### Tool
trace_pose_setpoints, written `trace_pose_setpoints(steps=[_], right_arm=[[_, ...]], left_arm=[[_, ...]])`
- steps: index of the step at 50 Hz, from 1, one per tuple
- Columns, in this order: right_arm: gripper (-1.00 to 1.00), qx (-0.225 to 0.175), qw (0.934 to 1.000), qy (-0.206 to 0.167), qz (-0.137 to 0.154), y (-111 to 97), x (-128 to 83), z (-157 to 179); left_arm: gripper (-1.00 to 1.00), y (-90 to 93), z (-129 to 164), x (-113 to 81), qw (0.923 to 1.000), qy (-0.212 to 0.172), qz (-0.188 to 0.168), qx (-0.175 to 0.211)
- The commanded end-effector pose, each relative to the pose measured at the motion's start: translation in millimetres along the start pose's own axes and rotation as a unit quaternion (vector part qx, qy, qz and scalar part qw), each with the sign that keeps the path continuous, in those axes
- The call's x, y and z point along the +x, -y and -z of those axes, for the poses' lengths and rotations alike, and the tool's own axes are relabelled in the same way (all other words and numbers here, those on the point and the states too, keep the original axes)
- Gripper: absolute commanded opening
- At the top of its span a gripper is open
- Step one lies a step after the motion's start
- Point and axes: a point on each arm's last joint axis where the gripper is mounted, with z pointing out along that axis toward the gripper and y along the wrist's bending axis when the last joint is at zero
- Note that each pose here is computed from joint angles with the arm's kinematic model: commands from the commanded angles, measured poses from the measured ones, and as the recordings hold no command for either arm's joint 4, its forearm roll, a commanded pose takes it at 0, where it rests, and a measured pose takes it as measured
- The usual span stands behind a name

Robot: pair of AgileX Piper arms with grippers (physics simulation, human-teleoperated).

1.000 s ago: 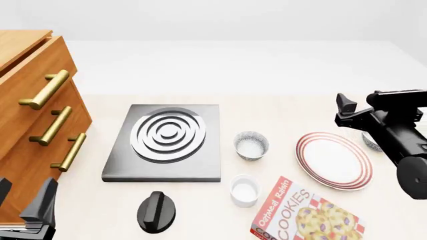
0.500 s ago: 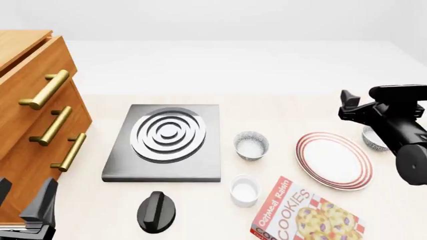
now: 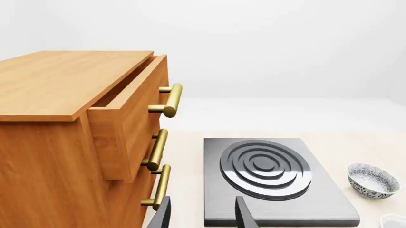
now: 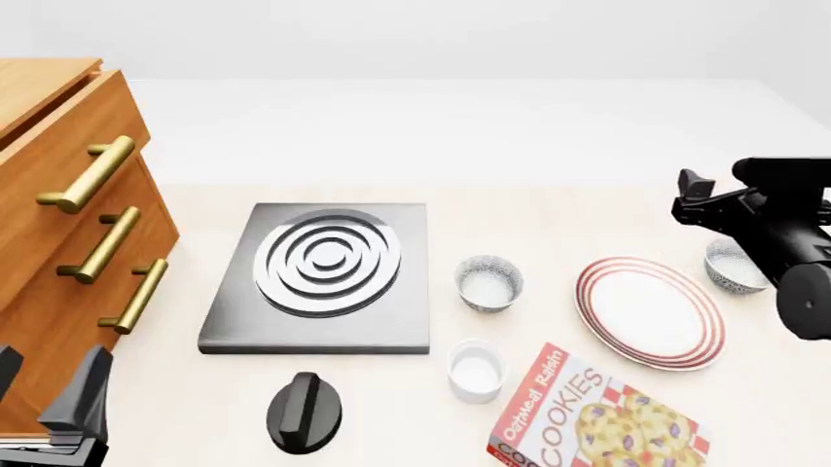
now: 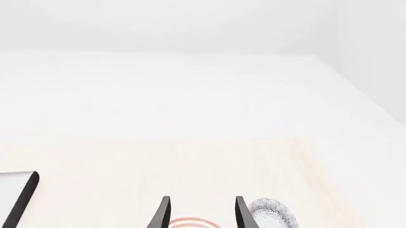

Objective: Pick the akita bowl next to the plate and place it on the plate.

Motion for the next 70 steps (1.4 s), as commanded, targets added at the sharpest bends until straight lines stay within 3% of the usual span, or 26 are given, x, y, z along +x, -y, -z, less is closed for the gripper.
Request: trace_pose_setpoints(steps=[1, 29, 49, 70], right_arm=[[1.00, 0.012, 0.9999, -0.004, -0.007, 7, 0, -5], [1.00, 0.045, 0.9986, -0.011, -0.024, 29, -2, -17], [1.00, 0.064, 0.9972, -0.030, -0.025, 43, 13, -39], [1.00, 0.081, 0.9955, -0.034, -0.035, 55, 14, -42]], left_arm=[[1.00, 0.0, 0, 0.0, 1.0000, 0.000, 0.000, 0.000], [1.00, 0.0, 0, 0.0, 1.0000, 0.000, 0.000, 0.000], [1.00, 0.0, 0, 0.0, 1.0000, 0.000, 0.000, 0.000], [1.00, 0.0, 0, 0.0, 1.0000, 0.000, 0.000, 0.000]])
